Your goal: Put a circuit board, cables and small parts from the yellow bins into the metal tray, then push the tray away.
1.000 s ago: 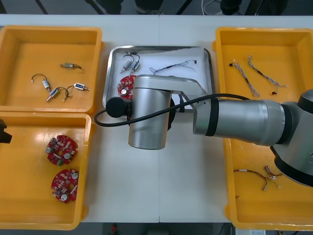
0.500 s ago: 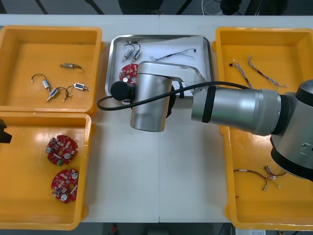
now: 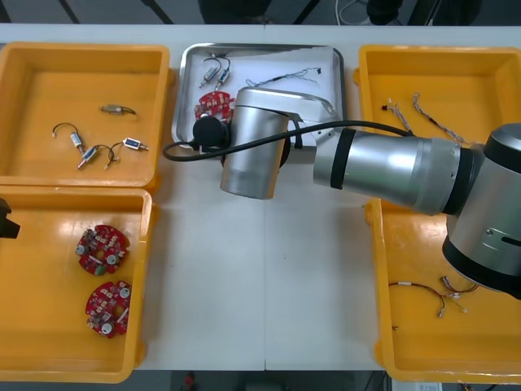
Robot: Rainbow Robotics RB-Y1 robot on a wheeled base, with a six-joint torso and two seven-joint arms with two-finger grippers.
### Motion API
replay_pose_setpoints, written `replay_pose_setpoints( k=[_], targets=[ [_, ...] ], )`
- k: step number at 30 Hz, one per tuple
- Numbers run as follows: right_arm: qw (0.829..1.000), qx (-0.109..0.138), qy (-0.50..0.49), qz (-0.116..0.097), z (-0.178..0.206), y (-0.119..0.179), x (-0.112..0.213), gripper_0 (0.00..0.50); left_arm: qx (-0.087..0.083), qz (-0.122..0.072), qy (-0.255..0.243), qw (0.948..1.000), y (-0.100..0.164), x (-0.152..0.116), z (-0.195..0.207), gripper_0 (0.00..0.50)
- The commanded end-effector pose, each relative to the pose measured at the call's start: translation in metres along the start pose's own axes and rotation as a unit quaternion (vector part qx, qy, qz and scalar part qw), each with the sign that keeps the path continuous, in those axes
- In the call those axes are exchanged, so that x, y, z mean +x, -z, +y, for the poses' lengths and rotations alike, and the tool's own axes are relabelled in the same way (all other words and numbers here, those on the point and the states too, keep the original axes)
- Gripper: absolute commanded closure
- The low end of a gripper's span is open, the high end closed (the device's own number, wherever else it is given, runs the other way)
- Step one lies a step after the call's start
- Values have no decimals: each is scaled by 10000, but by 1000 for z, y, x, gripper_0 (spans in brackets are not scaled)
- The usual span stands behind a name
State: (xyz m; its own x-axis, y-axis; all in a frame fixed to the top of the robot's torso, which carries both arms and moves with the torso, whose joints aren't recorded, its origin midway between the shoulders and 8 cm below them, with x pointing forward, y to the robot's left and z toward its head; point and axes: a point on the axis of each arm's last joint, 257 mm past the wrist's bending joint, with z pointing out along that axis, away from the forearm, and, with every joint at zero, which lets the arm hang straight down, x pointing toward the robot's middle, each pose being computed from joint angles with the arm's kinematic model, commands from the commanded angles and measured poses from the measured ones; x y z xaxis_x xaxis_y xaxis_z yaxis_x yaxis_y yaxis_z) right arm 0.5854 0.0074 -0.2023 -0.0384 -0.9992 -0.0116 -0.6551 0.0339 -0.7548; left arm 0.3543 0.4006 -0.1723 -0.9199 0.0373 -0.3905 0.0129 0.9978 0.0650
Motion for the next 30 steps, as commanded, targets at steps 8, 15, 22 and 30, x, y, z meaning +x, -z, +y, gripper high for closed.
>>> replay_pose_setpoints(
  k=[8,15,22,30],
  targets=[
    [9991,262,269,-211,-33,10,-23,257,-60,-78,-221,9997,4,3,6,0],
    [9998,165,51,-68,-39,21,-18,0,-60,-78,-221,9997,4,3,6,0],
    [9992,-170,-350,-37,-31,45,-17,0,-60,-78,-221,9997,4,3,6,0],
    [9966,-450,-684,-25,-15,82,-8,0,-60,-78,-221,9997,4,3,6,0]
  ],
)
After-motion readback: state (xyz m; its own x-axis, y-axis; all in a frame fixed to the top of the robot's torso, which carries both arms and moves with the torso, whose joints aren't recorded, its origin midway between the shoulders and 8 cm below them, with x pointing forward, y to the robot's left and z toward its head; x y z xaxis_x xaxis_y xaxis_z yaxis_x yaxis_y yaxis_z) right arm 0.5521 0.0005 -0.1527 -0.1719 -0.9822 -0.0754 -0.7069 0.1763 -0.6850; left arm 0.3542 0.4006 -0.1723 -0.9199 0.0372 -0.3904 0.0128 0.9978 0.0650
